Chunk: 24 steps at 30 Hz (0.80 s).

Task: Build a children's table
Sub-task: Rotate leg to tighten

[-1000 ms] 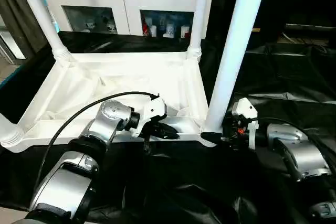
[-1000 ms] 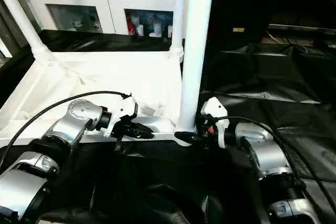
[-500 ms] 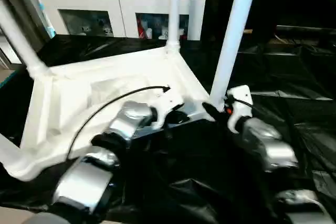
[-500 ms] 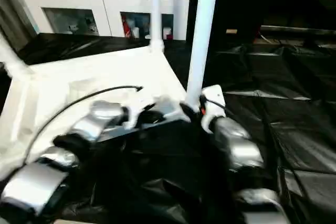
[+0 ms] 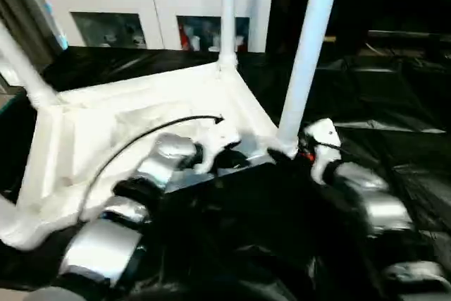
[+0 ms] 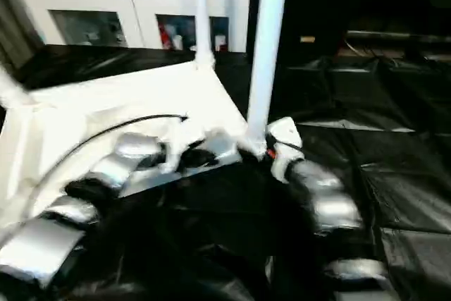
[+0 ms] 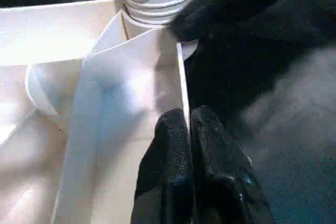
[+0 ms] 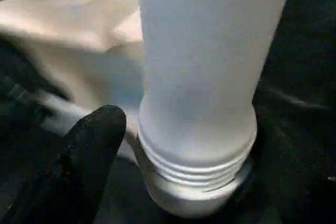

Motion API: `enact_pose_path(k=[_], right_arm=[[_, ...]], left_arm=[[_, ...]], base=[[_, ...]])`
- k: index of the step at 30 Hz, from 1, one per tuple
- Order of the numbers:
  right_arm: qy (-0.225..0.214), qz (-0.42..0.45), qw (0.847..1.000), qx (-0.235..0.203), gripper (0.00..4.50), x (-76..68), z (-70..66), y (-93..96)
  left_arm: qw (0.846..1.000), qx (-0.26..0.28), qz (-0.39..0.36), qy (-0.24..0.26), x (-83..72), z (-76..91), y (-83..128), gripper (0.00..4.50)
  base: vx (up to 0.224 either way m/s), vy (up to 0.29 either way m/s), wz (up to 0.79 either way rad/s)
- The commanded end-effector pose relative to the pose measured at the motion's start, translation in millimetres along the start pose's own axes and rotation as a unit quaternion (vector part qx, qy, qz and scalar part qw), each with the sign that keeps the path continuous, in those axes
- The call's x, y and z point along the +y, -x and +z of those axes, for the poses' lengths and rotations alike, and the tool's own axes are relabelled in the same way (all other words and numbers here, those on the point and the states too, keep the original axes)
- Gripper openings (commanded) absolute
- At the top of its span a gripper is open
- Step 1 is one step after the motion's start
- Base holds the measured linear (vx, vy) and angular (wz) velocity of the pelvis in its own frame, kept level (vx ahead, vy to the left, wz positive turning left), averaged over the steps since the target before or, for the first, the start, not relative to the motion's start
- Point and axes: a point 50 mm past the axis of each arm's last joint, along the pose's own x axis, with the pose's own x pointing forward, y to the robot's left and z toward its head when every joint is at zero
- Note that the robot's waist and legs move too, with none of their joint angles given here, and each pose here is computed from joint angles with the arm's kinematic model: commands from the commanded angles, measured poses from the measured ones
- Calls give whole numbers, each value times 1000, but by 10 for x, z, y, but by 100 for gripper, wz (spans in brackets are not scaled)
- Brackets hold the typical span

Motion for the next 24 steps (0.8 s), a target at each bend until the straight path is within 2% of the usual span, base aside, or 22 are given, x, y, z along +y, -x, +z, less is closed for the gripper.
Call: enact_pose_path(k=[1, 4, 9, 10, 15, 18, 21, 24], right_arm=[[4, 60, 998, 9, 397, 103, -20, -11], [19, 110, 993, 27, 397, 65, -39, 133], [21, 139, 989, 40, 397, 52, -49, 208], [21, 144, 988, 42, 371, 51, -51, 220], [13, 154, 987, 35, 344, 64, -42, 217], [6, 166, 986, 32, 322, 125, -62, 201], [-7, 139, 990, 29, 297, 153, -118, 154], [-11, 78, 996, 38, 283, 103, -175, 90]], left_arm=[[998, 0, -56, -34, -67, 45, -6, 0], [995, -12, -97, -25, -91, 11, 136, 0], [993, -12, -114, -25, -101, -3, 194, 0], [993, -10, -117, -27, -105, -13, 206, 0], [992, -13, -122, -27, -114, -13, 218, 0], [992, -17, -122, -25, -133, -6, 187, 0], [996, -17, -82, -22, -102, -4, 125, 0], [999, -6, -46, -21, -60, -9, 84, 0]], base=[[0, 0, 0], [0, 0, 0], [0, 0, 0], [0, 0, 0], [0, 0, 0], [0, 0, 0], [0, 0, 0], [0, 0, 0]])
